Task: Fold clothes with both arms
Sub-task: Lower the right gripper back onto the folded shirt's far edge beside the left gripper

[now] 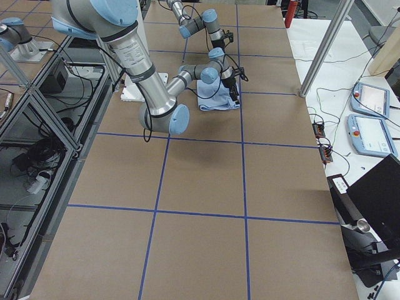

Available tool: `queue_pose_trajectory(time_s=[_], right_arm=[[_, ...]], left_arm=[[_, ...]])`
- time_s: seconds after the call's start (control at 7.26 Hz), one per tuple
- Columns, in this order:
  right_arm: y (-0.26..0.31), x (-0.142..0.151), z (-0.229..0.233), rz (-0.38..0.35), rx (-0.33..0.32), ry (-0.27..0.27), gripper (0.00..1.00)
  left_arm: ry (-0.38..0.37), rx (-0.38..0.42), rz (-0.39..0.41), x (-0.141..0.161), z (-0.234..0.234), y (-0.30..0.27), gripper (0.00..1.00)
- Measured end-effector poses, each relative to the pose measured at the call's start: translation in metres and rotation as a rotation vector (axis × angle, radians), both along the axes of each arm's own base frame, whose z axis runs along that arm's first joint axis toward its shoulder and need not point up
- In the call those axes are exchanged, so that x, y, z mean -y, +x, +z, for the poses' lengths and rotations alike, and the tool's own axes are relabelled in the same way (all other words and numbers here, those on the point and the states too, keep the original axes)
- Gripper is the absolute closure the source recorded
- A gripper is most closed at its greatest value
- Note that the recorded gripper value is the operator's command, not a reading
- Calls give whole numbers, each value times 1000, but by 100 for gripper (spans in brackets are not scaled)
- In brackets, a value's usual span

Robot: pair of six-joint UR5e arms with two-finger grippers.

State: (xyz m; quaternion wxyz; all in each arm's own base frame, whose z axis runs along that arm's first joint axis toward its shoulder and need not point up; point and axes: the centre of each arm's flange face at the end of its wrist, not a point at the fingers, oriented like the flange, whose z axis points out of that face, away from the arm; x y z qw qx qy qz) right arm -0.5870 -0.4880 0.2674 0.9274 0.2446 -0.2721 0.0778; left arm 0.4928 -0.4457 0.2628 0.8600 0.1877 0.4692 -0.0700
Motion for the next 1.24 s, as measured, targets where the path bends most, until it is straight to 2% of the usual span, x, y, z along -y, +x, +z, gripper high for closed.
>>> queue_pose_trajectory(time_s=[0.55, 0.96, 1.1, 1.24], right_arm=[[-17, -25, -3, -32, -45, 53, 39], [-7, -28, 11, -118, -143, 128, 46], [-5, -28, 14, -133, -160, 140, 54], [-4, -29, 12, -144, -165, 150, 58]], left_arm=[[-2, 0, -1, 0, 1, 0, 0], [0, -6, -2, 1, 1, 1, 0], [3, -12, -2, 1, 2, 1, 0], [5, -16, -2, 1, 2, 2, 0]])
